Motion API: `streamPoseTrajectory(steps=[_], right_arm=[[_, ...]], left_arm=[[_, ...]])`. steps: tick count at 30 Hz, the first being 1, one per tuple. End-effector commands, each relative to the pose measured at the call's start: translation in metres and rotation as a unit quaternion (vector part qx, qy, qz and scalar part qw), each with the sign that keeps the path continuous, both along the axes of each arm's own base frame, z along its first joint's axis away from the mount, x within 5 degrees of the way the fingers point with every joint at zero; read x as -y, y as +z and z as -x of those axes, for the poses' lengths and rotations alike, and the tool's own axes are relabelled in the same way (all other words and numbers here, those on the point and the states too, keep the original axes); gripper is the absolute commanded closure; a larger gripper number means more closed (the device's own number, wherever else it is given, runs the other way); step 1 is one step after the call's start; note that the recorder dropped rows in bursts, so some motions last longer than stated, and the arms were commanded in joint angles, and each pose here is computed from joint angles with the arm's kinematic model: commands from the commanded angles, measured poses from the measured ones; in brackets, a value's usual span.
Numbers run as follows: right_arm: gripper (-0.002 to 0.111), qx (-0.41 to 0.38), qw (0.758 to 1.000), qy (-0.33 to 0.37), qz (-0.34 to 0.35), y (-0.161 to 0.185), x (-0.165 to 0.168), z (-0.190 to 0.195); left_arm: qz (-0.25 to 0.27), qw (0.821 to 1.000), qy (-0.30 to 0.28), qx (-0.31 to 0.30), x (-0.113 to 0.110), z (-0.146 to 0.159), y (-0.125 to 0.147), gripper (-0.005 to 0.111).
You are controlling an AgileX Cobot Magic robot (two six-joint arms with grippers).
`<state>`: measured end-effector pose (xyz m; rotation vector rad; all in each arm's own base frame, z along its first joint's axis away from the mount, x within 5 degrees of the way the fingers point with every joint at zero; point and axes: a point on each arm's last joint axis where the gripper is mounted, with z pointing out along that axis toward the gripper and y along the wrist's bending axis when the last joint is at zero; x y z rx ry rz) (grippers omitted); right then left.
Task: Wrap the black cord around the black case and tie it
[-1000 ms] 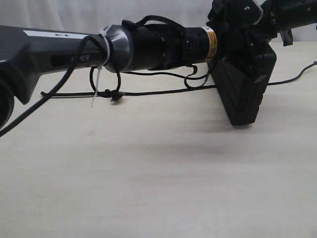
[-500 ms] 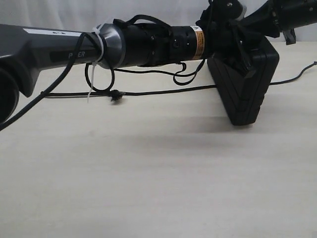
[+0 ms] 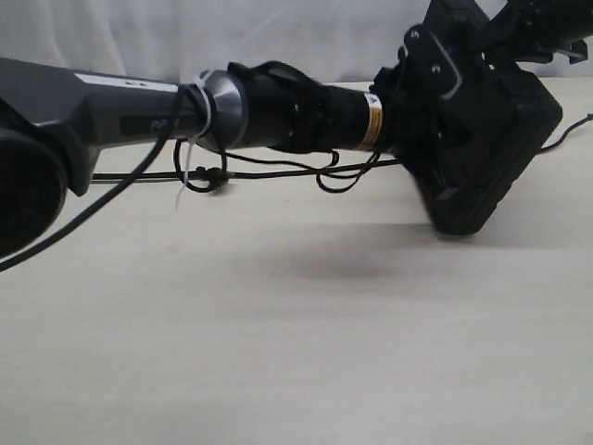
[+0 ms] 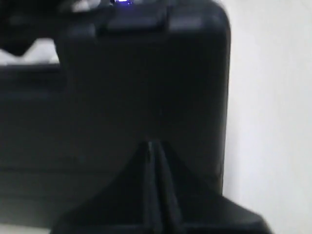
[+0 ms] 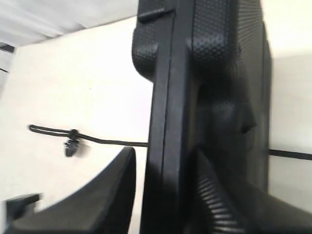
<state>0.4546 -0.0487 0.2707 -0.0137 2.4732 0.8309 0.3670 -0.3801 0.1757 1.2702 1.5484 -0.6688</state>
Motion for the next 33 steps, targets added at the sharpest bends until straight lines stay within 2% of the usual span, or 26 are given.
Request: streamPoseTrajectory(steps=[1,7,13,19,24,30,33], right_arm=[[0.072,0.011,0.999,0.011,0.032,0.011,-0.006,0.001],[0.074,0.028,0.996,0.016,0.082,0.022,-0.027,-0.003],[0.076,0.009,0.98,0.012,0.201,0.031,-0.046,-0.004],[0.088,0.007,0.963,0.023,0.269,0.028,-0.066,-0.003],[0.104,0.004,0.961,0.016,0.276,0.028,-0.072,-0.003],[0.104,-0.023,0.96,-0.016,0.279,0.027,-0.068,-0.001],[0.104,-0.034,0.961,-0.024,0.274,0.026,-0.068,0.0]], left_arm=[[-0.01,1.0,0.001,-0.003,0.0,0.001,-0.006,0.107],[-0.002,1.0,-0.008,-0.012,0.001,0.003,-0.005,0.107],[0.004,1.0,-0.02,-0.017,0.002,0.005,-0.004,0.107],[-0.003,0.999,-0.025,-0.022,0.002,0.006,-0.006,0.107],[-0.026,0.999,-0.033,-0.027,0.001,0.008,-0.01,0.107],[-0.047,0.997,-0.051,-0.041,-0.001,0.011,-0.014,0.107],[-0.044,0.995,-0.061,-0.059,-0.004,0.013,-0.006,0.107]])
